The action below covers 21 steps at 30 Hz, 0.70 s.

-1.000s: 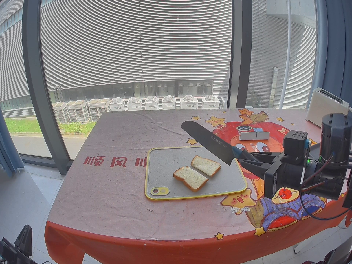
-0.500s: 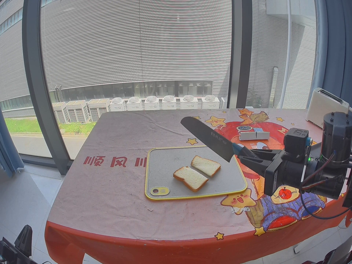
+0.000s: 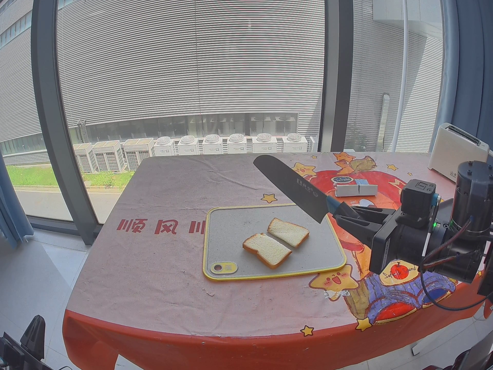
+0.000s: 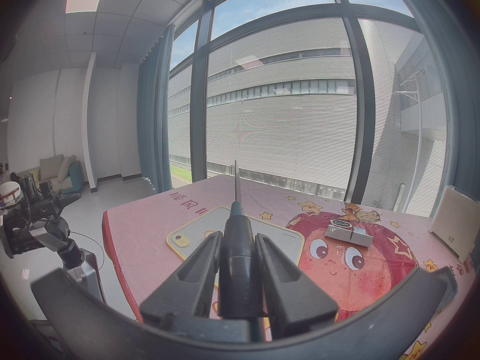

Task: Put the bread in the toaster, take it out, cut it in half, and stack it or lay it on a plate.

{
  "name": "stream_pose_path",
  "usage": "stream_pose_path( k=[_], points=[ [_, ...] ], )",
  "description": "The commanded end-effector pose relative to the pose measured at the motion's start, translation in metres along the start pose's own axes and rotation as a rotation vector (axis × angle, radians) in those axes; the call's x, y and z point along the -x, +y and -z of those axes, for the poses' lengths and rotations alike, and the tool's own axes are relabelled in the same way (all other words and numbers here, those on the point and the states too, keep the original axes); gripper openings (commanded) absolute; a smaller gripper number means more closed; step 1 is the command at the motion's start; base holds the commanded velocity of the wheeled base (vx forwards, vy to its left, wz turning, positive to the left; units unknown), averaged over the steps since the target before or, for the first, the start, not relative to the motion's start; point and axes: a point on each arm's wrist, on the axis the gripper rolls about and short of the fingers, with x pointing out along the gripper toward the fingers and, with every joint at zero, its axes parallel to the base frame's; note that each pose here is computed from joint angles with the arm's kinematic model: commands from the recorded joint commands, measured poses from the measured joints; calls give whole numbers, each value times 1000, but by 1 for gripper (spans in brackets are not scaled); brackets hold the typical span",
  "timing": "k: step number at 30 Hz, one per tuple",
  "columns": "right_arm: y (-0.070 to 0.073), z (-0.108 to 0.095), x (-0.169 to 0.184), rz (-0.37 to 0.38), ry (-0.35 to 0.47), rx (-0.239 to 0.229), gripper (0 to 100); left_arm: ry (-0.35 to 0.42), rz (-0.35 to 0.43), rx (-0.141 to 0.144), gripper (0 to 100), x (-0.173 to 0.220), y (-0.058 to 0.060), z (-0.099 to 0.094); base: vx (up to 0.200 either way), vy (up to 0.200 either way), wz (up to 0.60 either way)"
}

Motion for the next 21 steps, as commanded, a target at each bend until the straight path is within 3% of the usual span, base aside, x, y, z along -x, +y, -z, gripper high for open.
stream_pose_path(
  k=[1, 7, 12, 16, 21],
  points=[
    [1, 1, 1, 0, 3, 3, 0, 5, 0, 0, 0, 0, 0, 5, 0, 0, 0],
    [-2, -5, 4, 12, -25, -9, 0, 5, 1, 0, 0, 0, 0, 5, 0, 0, 0],
    [-16, -3, 18, 59, -35, -28, 0, 5, 1, 0, 0, 0, 0, 5, 0, 0, 0],
    [-24, -1, 25, 51, -46, -120, 0, 5, 0, 2, 0, 0, 0, 5, 0, 0, 0],
    [-12, -1, 34, -2, -55, -71, 0, 5, 0, 2, 0, 0, 0, 5, 0, 0, 0]
  ],
)
